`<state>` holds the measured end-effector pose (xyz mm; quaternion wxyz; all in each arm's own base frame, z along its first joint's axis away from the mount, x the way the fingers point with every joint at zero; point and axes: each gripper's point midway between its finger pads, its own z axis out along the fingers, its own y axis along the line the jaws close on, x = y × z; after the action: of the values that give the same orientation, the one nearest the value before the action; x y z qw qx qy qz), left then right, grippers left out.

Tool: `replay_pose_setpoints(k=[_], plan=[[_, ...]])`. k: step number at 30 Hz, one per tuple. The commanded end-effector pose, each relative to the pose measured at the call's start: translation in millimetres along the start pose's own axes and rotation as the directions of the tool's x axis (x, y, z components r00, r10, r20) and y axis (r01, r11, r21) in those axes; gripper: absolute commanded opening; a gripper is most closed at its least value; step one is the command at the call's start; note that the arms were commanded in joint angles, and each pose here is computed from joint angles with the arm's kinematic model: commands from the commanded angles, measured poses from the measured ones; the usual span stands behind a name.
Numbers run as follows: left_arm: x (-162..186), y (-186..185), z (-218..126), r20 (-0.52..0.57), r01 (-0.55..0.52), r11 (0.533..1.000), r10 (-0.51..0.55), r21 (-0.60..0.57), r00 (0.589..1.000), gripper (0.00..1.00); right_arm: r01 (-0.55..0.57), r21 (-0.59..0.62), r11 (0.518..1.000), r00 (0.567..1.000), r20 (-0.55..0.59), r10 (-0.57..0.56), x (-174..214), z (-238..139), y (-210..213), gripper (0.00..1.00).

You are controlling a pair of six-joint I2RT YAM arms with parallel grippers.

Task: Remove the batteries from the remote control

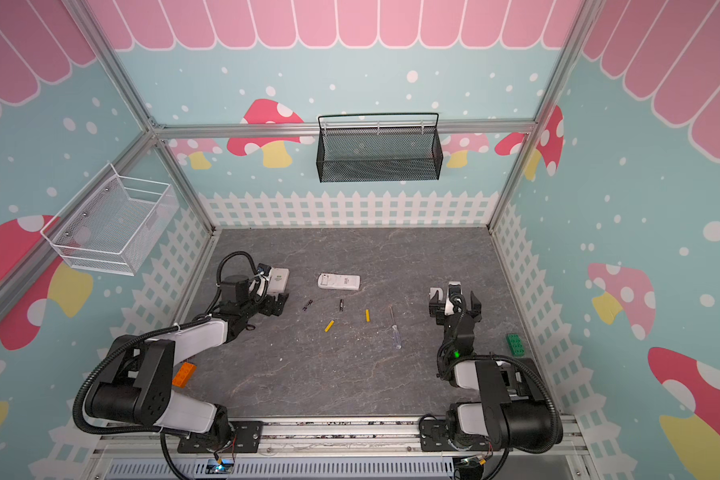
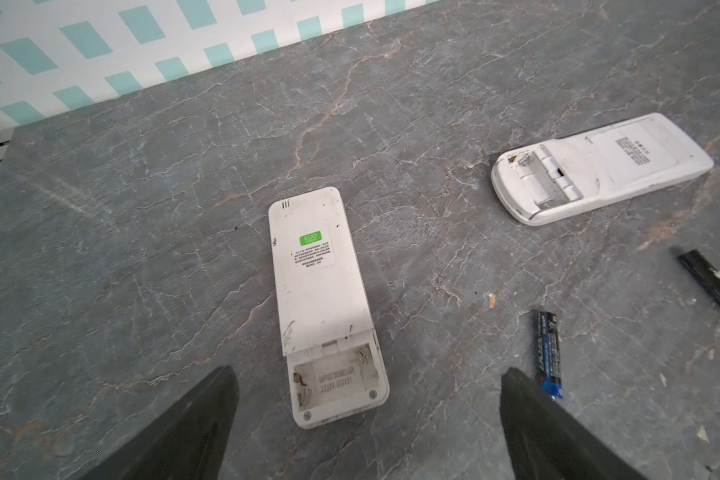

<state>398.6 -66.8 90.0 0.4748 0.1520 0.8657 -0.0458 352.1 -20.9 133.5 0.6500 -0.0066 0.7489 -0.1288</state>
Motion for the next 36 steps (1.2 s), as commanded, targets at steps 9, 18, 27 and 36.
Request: replay_pose_setpoints(k=[9,18,27,36], plan=[[-24.1,53.6,4.6,0.133,0.218,0.971,-0.205,-0.096,0.970,0.99,0.003,-0.044,0.999,0.998,0.068,0.000,-5.9,11.3,9.9,0.99],[-23.2,57.9,5.5,0.128,0.252,0.966,-0.243,-0.062,0.962,0.99,-0.040,-0.045,0.998,0.998,0.040,0.042,-1.6,16.8,0.6,0.99],[-27.1,39.3,-7.9,0.201,0.190,0.981,-0.192,0.027,0.961,0.99,-0.040,-0.045,0.998,0.998,0.041,0.042,-1.9,17.2,0.7,0.99],[-22.9,43.6,-32.4,0.345,0.194,0.979,-0.159,-0.070,0.925,0.99,-0.039,-0.046,0.998,0.998,0.040,0.041,-1.8,17.2,0.9,0.99]])
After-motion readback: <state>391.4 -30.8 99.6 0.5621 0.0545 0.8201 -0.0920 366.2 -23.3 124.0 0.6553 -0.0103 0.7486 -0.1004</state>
